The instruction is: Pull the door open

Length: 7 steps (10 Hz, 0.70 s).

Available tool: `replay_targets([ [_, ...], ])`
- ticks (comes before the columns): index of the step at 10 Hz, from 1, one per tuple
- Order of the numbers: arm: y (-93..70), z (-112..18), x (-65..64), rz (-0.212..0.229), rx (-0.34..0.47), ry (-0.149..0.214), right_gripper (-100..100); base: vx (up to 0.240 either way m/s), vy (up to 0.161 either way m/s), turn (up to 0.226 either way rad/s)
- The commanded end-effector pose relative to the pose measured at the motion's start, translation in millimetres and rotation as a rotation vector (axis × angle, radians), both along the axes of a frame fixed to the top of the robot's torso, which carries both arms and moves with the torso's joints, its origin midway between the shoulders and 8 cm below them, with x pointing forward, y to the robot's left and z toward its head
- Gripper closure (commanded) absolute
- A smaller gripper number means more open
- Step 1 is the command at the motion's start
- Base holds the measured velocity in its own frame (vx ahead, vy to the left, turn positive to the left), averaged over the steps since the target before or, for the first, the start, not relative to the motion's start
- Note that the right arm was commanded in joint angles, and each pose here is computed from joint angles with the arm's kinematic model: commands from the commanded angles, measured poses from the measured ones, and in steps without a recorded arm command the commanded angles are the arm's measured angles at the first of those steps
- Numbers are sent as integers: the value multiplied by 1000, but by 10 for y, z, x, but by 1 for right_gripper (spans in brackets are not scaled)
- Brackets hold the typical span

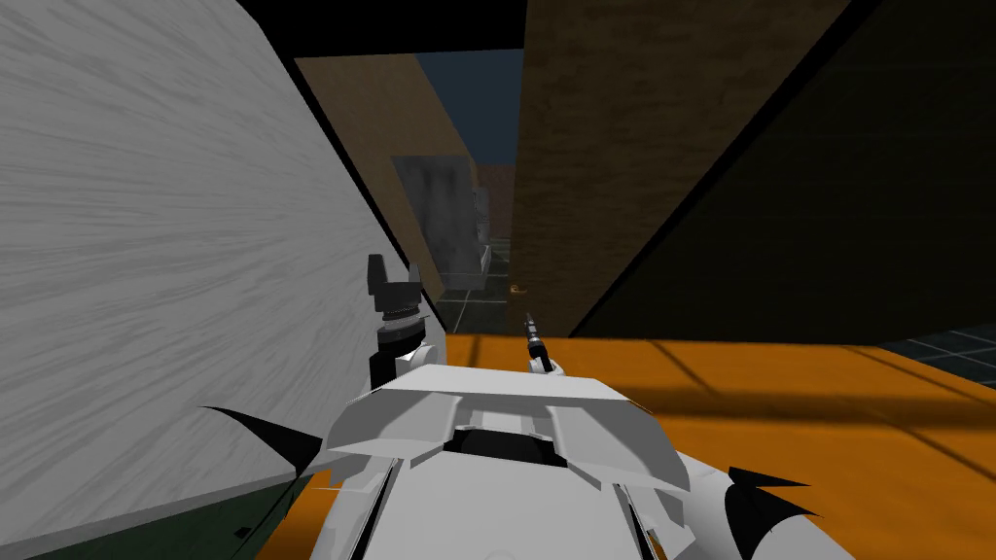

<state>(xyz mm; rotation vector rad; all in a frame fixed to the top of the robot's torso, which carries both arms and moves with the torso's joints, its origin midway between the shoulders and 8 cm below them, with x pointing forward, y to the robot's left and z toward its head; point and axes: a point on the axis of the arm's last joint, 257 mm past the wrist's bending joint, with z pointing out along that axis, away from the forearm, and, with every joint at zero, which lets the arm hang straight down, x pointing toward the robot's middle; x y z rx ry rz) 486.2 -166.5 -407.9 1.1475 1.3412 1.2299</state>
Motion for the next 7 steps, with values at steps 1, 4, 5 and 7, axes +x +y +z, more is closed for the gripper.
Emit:
replay_targets([
  [1, -101, 31, 24, -42, 7, -7, -100, 18, 13, 175],
  [4, -210, 98, 53, -104, 28, -24, -100, 56, 18, 141],
  [5, -234, 128, 63, -126, 38, -32, -100, 154, 9, 122],
  [7, -230, 143, 57, -130, 42, -35, -100, 144, -17, 35],
])
